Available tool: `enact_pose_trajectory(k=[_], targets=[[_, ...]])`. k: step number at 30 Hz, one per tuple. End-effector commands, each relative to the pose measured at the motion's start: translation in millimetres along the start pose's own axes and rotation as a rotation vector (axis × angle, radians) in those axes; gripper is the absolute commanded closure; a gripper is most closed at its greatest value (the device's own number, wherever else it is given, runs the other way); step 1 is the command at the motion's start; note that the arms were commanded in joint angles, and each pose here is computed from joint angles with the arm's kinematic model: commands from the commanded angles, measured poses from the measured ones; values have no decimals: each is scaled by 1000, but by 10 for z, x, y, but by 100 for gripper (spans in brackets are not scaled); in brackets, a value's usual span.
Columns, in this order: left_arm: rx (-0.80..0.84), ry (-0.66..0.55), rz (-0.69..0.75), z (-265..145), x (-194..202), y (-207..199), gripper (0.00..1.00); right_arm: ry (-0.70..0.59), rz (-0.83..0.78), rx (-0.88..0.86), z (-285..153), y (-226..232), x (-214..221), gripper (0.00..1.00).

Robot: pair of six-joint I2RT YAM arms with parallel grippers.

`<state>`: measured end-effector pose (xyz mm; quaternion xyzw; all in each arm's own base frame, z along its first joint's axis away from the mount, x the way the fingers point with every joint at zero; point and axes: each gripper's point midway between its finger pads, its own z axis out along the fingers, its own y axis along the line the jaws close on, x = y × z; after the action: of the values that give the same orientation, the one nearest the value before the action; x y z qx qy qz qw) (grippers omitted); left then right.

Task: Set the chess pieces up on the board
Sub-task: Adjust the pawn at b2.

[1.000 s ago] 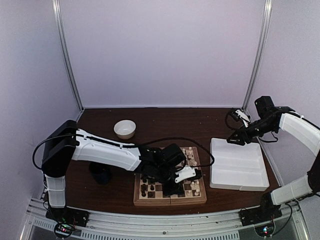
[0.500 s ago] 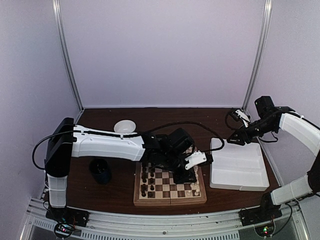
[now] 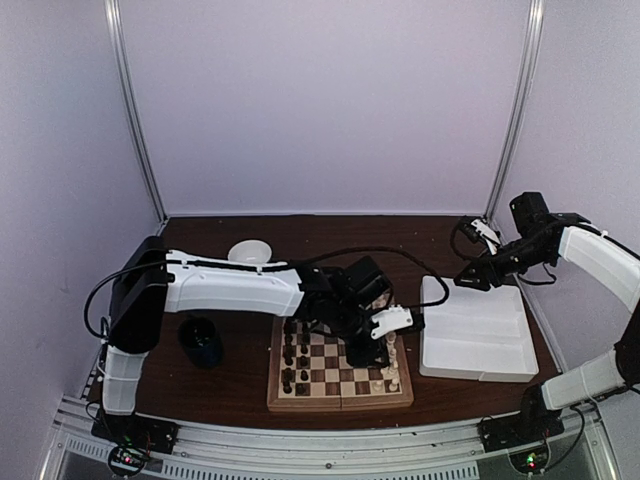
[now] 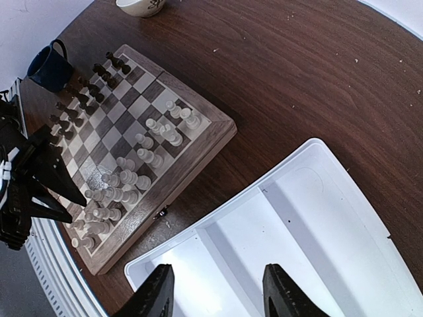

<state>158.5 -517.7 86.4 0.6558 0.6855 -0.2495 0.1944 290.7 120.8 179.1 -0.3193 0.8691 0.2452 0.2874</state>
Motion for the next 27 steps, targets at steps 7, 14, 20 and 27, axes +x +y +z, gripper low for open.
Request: enact_pose_trajectory(k=[7, 14, 20, 27], targets=[[49, 18, 37, 93, 0, -23, 74, -10, -15, 7, -47, -1, -13, 50], [37, 29, 40, 137, 11, 15, 79, -7, -14, 5, -37, -8, -8, 50], [43, 36, 41, 168, 24, 18, 79, -4, -11, 3, -31, -11, -3, 51], [56, 46, 44, 199, 43, 3, 82, -2, -10, 1, -24, -14, 1, 51]])
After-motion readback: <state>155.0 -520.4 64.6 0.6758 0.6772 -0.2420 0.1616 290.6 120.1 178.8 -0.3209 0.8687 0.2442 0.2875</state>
